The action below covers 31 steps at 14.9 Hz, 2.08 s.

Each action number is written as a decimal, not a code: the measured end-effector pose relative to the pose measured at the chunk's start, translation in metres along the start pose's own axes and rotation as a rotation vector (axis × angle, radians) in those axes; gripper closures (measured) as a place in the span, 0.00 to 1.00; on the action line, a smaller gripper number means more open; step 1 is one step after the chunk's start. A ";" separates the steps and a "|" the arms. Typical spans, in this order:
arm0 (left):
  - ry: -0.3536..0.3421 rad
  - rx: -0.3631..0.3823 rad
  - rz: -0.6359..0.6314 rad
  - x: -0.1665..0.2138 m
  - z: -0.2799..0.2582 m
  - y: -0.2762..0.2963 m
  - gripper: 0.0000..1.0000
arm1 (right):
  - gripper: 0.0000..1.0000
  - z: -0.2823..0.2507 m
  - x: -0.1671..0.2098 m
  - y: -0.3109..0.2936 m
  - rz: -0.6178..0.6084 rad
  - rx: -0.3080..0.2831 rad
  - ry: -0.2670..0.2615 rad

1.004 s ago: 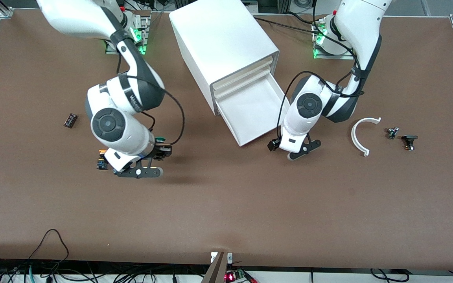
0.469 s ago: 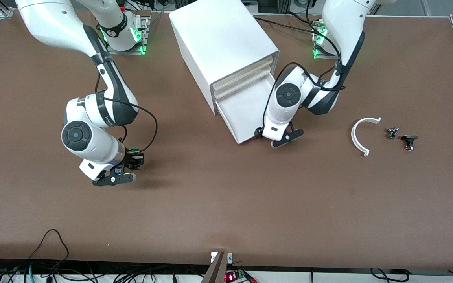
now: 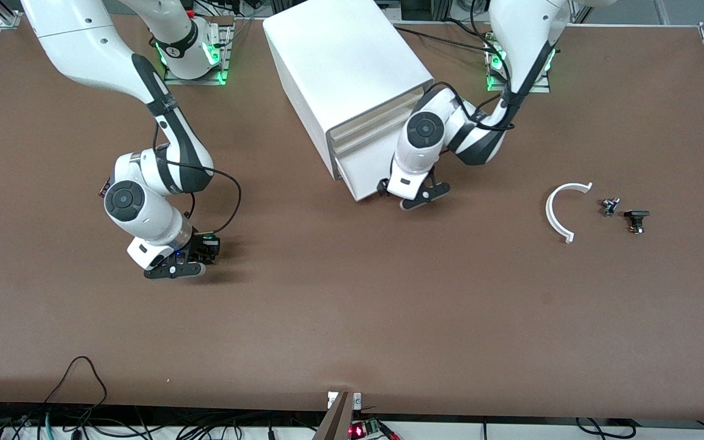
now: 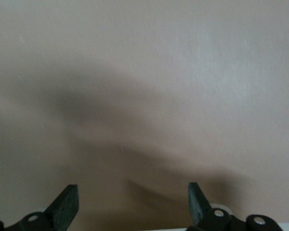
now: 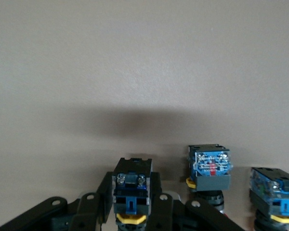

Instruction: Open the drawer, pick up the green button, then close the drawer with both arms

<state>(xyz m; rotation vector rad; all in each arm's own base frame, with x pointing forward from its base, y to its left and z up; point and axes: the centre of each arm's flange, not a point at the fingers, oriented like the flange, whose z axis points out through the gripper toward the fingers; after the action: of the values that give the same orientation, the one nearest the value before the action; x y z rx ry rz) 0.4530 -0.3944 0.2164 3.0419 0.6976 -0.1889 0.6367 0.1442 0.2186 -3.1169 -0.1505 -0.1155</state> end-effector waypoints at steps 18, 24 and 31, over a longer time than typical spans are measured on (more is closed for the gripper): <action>-0.163 0.044 -0.047 -0.077 0.005 0.016 0.00 | 0.00 -0.158 0.011 0.067 0.034 -0.032 0.053; -0.201 0.112 -0.020 -0.031 -0.069 0.011 0.00 | 0.00 -0.232 -0.005 0.080 0.037 -0.041 0.069; -0.159 0.152 0.278 0.114 -0.215 -0.049 0.00 | 0.00 -0.299 -0.030 0.093 0.055 -0.048 0.054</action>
<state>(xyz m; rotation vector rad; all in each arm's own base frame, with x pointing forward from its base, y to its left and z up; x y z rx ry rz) 0.5586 -0.2919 0.4169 3.1742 0.2585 -0.4910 0.5942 0.0423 0.5130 -3.1582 -0.0625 -0.2059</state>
